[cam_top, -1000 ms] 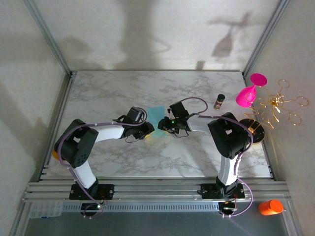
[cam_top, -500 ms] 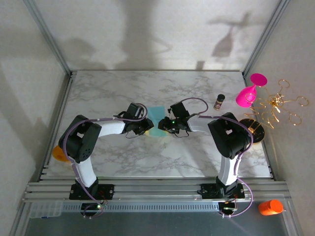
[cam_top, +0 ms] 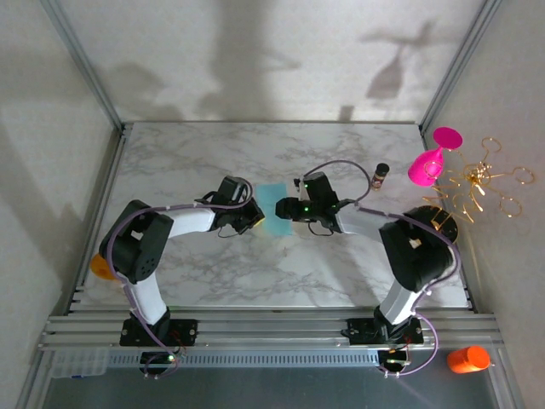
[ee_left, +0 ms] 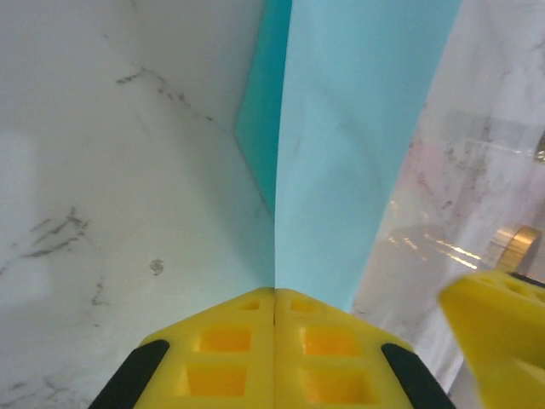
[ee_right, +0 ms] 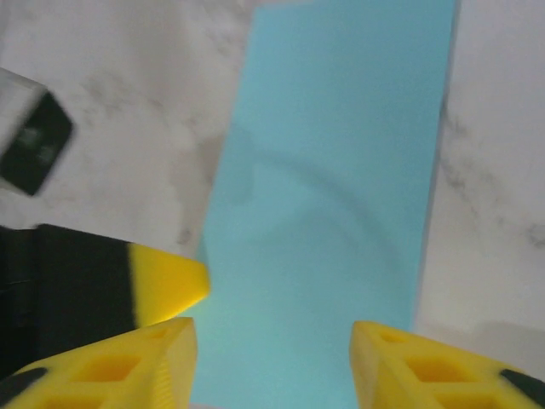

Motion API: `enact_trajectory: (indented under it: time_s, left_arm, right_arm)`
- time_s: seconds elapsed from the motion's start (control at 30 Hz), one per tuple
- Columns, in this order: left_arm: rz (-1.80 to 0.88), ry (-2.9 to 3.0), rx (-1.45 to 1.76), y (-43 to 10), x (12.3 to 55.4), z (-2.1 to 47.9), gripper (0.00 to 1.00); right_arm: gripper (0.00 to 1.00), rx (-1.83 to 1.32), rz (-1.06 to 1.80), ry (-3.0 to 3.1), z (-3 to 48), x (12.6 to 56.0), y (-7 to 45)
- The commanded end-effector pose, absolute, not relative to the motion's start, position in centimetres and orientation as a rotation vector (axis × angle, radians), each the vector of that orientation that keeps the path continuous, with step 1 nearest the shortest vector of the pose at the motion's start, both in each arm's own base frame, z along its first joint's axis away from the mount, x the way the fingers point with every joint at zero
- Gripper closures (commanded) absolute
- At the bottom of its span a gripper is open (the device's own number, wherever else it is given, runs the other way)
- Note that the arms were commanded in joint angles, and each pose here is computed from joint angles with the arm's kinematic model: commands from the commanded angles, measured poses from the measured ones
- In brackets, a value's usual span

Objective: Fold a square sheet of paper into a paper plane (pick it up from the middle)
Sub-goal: Third fold the triangle at the center of the table.

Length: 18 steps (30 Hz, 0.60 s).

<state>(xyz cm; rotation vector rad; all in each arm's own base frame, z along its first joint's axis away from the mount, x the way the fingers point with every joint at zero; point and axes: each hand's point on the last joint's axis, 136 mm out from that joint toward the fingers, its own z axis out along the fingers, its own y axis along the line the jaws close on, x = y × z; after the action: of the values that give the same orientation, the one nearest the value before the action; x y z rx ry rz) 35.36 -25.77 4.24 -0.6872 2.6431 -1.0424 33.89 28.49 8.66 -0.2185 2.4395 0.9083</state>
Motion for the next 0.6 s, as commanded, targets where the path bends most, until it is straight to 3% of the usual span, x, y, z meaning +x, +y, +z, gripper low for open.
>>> enact_trajectory:
  time_s: [0.0, 0.23, 0.4, 0.57]
  left_arm:
    - [-1.111, 2.569, -0.745, -25.7, 35.8, 6.4, 1.00]
    - [-1.135, 2.564, -0.761, -26.0, 35.9, 7.1, 1.00]
    - [-1.129, 2.571, -0.760, -26.0, 35.9, 7.1, 1.00]
    - [-1.118, 2.582, -0.766, -25.9, 35.8, 6.8, 1.00]
  right_arm:
    - [0.42, -0.399, 0.778, 2.214, 11.5, 34.9, 27.4]
    - [0.39, -0.766, 0.655, 1.878, 13.7, 32.2, 28.1]
    - [0.33, -0.897, 0.494, 1.807, 12.0, 31.3, 28.9]
    - [0.35, -0.957, 0.364, 1.817, 10.0, 31.3, 30.1]
